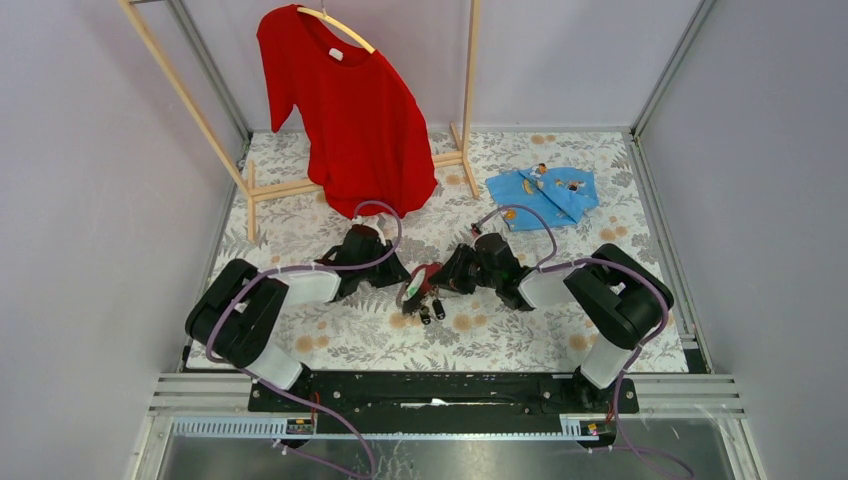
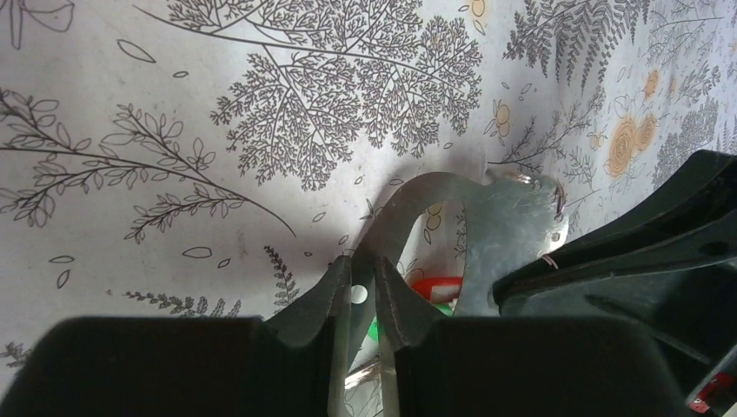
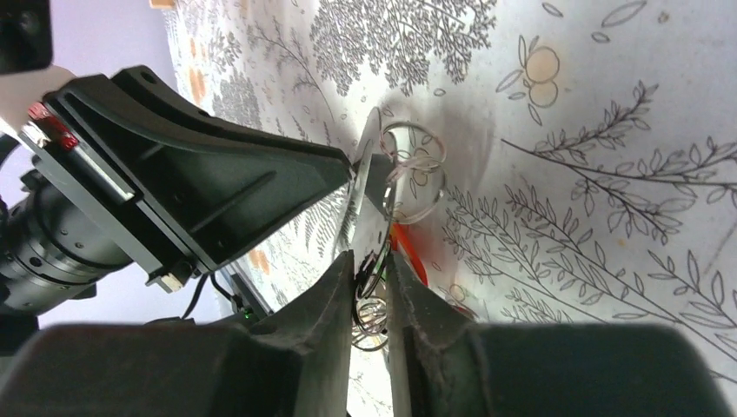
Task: Remove the keys from the keyring
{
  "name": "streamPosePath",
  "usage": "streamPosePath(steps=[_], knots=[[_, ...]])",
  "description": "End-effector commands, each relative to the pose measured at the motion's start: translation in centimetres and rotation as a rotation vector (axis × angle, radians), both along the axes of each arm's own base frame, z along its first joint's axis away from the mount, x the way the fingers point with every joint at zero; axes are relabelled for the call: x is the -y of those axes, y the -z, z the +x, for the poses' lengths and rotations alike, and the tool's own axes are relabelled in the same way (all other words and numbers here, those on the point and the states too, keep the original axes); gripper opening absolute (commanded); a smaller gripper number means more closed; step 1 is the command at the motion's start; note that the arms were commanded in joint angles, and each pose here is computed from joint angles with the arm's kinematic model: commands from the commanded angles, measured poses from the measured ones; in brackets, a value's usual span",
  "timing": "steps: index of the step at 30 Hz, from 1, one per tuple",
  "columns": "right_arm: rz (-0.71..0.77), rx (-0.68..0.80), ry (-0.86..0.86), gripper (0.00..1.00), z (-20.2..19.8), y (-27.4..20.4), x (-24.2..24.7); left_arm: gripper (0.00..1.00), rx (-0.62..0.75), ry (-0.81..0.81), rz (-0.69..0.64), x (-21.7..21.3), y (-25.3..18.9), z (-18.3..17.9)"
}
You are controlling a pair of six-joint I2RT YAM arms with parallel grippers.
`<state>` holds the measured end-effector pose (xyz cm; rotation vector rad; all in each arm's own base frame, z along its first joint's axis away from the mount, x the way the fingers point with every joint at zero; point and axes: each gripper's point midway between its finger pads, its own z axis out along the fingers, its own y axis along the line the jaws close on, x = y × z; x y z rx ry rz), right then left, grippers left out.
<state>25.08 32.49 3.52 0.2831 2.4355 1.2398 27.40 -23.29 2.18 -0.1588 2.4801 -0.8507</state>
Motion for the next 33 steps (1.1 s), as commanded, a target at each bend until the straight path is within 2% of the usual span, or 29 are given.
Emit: streamPosePath(steps=[1, 2, 5, 8, 14, 18, 26, 33], knots=[[0.139, 0.11, -0.036, 0.2, 1.5, -4.3, -2.1, 0.19, -0.066, 0.063, -0.043, 0.8, -0.2, -2.6], [0.136, 0.11, -0.042, 0.17, 1.6, -4.3, -2.1, 0.19, -0.064, 0.062, -0.043, 0.7, -0.3, -2.6], [0.132, 0.108, -0.057, 0.0, 1.6, -4.3, -2.2, 0.21, -0.05, 0.057, -0.042, 0.5, -1.0, -2.4], [0.12, 0.124, -0.07, 0.0, 1.6, -4.4, -1.8, 0.25, -0.033, 0.04, -0.041, -0.1, -2.1, -2.1], [0.175, 0.197, -0.127, 0.0, 1.2, -6.2, -1.2, 0.49, 0.008, -0.008, -0.04, -2.3, -5.0, -1.4], [0.244, 0.235, -0.166, 0.0, 0.5, -7.7, -0.8, 0.57, 0.017, 0.013, -0.085, -3.2, -6.8, -1.9], [0.401, 0.246, -0.259, 0.0, -1.8, -10.9, -1.1, 0.66, 0.076, 0.138, -0.265, -1.5, -11.9, -3.6], [0.45, 0.269, -0.296, 0.0, -2.6, -13.7, -0.8, 0.66, 0.093, 0.216, -0.358, -0.6, -14.9, -4.9]])
